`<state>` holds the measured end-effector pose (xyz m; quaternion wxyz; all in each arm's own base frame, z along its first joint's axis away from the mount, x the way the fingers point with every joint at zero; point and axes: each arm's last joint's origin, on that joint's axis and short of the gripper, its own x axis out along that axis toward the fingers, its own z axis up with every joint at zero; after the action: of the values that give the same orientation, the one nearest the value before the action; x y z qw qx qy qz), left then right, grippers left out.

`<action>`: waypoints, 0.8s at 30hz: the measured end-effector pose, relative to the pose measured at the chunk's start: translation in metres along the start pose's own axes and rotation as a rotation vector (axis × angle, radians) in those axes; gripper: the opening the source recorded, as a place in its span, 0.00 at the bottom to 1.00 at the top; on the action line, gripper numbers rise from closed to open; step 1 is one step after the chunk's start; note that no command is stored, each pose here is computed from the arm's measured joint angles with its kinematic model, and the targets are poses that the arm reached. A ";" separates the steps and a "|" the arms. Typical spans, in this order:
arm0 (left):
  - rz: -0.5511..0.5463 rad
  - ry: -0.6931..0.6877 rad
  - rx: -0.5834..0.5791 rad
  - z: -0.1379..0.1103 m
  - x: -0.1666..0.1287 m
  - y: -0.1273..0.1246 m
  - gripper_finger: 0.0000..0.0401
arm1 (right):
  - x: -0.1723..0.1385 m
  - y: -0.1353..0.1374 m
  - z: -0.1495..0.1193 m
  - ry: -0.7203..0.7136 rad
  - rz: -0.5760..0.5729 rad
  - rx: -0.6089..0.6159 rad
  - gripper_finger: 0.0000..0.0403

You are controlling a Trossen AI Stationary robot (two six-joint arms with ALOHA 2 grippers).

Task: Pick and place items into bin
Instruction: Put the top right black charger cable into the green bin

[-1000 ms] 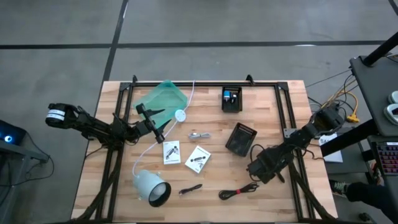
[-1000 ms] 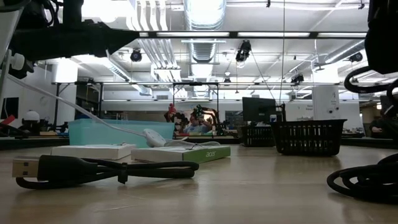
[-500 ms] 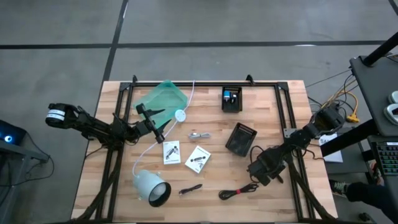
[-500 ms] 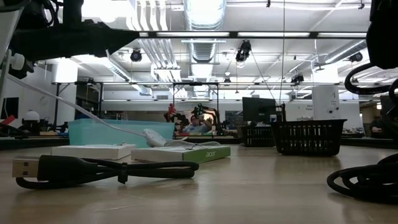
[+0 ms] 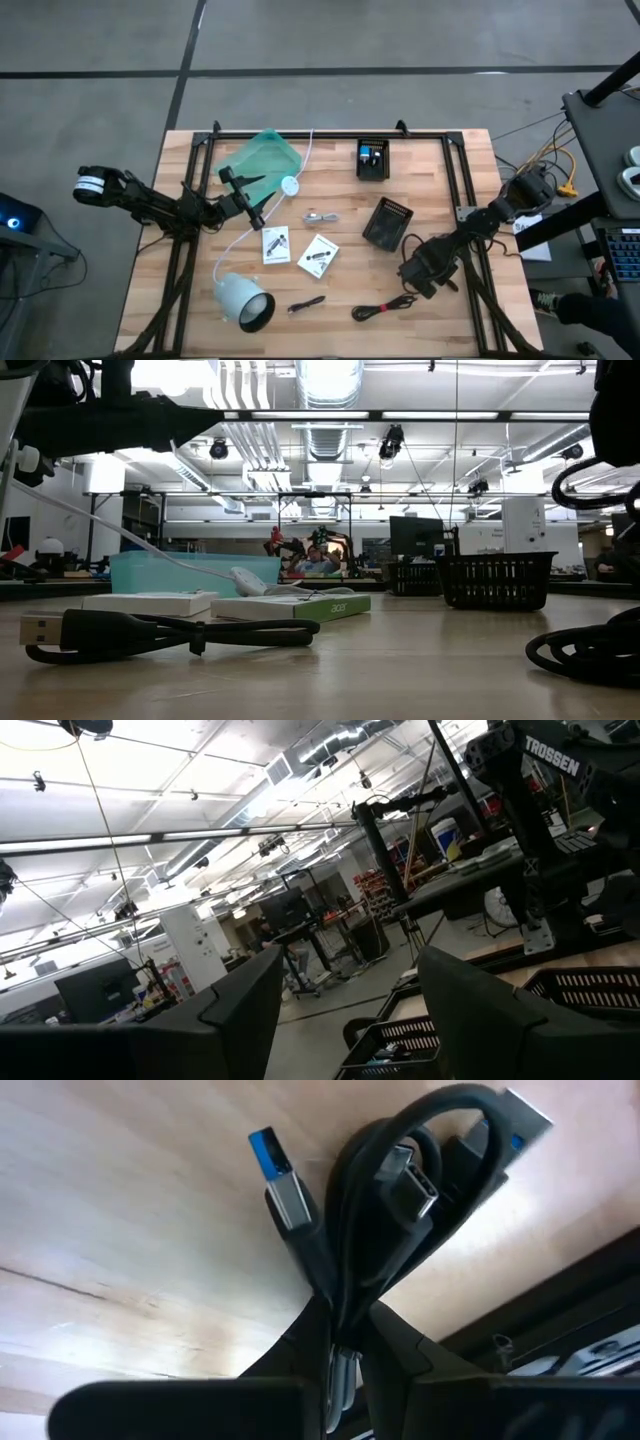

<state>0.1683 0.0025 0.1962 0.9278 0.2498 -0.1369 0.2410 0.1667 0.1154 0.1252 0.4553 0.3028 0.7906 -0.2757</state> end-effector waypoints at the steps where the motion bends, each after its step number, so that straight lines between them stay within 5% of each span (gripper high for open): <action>1: 0.000 0.000 0.000 0.000 0.000 0.000 0.54 | -0.002 0.001 -0.001 -0.002 0.010 -0.009 0.06; 13: 0.000 0.000 0.000 0.000 0.000 0.000 0.54 | -0.044 0.009 -0.010 -0.312 0.151 -0.050 0.06; 24: -0.005 0.007 -0.059 -0.001 0.000 -0.001 0.54 | -0.079 -0.004 -0.018 -1.143 0.132 -0.101 0.06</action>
<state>0.1686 0.0025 0.1953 0.9358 0.2218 -0.1401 0.2354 0.1851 0.1078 0.2037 0.8401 0.1323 0.4107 -0.3287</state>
